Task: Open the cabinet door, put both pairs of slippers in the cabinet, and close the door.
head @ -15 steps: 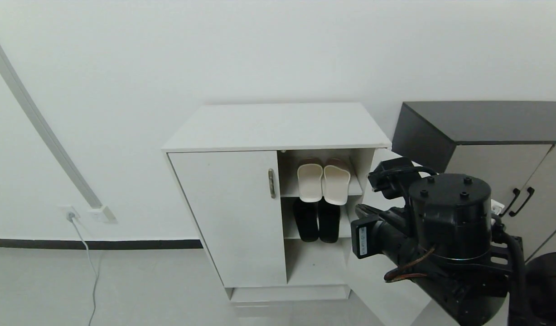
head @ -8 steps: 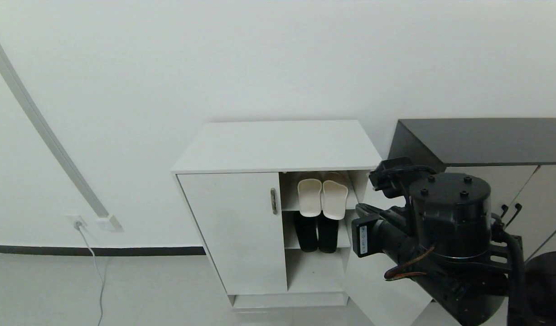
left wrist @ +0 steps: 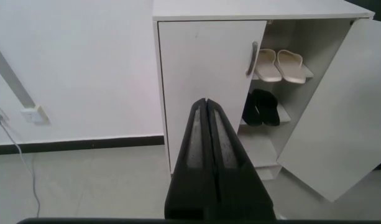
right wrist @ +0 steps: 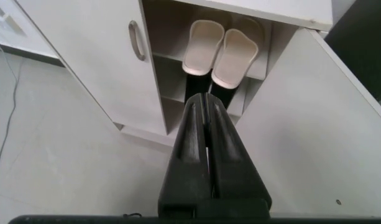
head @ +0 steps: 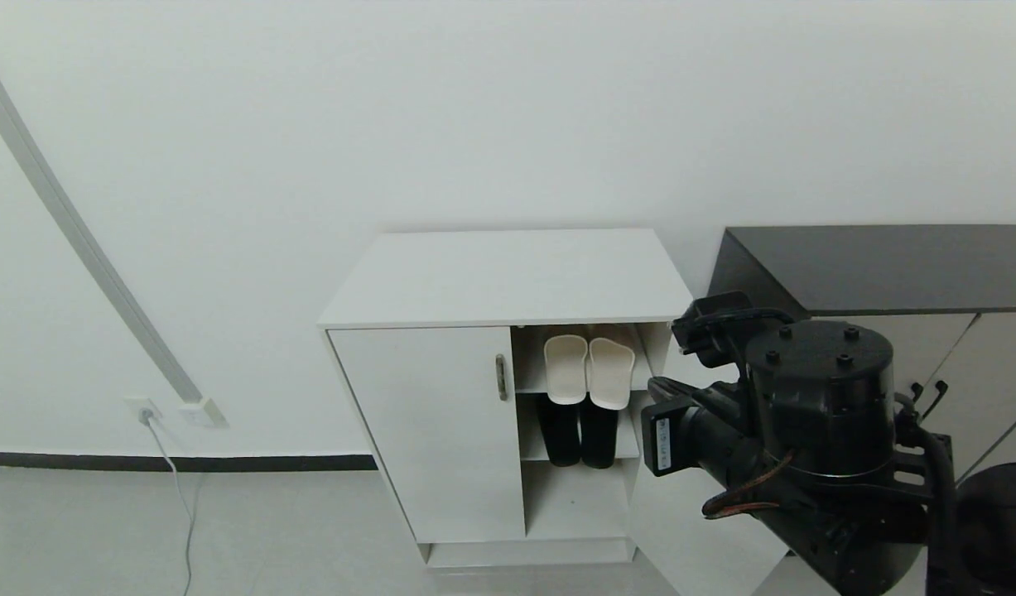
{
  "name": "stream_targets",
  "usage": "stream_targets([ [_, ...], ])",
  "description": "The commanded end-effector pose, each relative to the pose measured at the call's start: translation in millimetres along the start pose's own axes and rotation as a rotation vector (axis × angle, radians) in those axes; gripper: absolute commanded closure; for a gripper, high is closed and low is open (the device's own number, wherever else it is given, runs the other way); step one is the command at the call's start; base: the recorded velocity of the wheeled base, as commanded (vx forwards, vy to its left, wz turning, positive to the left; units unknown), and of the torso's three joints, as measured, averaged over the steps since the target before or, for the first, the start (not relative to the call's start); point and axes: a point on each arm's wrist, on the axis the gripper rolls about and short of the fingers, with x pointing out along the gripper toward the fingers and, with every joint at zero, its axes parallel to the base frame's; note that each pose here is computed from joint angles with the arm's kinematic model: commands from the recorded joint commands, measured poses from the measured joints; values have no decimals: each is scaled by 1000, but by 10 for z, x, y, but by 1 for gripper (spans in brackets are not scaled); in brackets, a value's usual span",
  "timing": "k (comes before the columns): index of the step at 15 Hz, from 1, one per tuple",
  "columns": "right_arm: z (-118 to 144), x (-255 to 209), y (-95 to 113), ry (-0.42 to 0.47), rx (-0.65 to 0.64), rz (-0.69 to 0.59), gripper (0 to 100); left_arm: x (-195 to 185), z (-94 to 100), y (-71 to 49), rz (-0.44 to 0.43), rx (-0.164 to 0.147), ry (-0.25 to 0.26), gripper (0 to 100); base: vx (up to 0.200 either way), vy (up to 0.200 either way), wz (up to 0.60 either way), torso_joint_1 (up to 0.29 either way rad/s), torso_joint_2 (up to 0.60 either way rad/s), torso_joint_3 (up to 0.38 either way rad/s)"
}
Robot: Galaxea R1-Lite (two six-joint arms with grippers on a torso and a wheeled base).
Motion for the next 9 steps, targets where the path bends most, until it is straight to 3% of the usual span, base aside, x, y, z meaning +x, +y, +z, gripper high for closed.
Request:
stream_targets([
  [1, -2, 3, 4, 1, 0, 2, 100, -1, 2, 0, -2, 0, -1, 100, 0, 0, 0, 0, 0, 0],
  [6, 21, 73, -97, 0, 1, -27, 100, -1, 2, 0, -2, 1, -1, 100, 0, 0, -600, 6, -3, -1],
  [9, 20, 111, -154, 6, 1, -31, 100, -1, 2, 0, -2, 1, -1, 100, 0, 0, 0, 0, 0, 0],
])
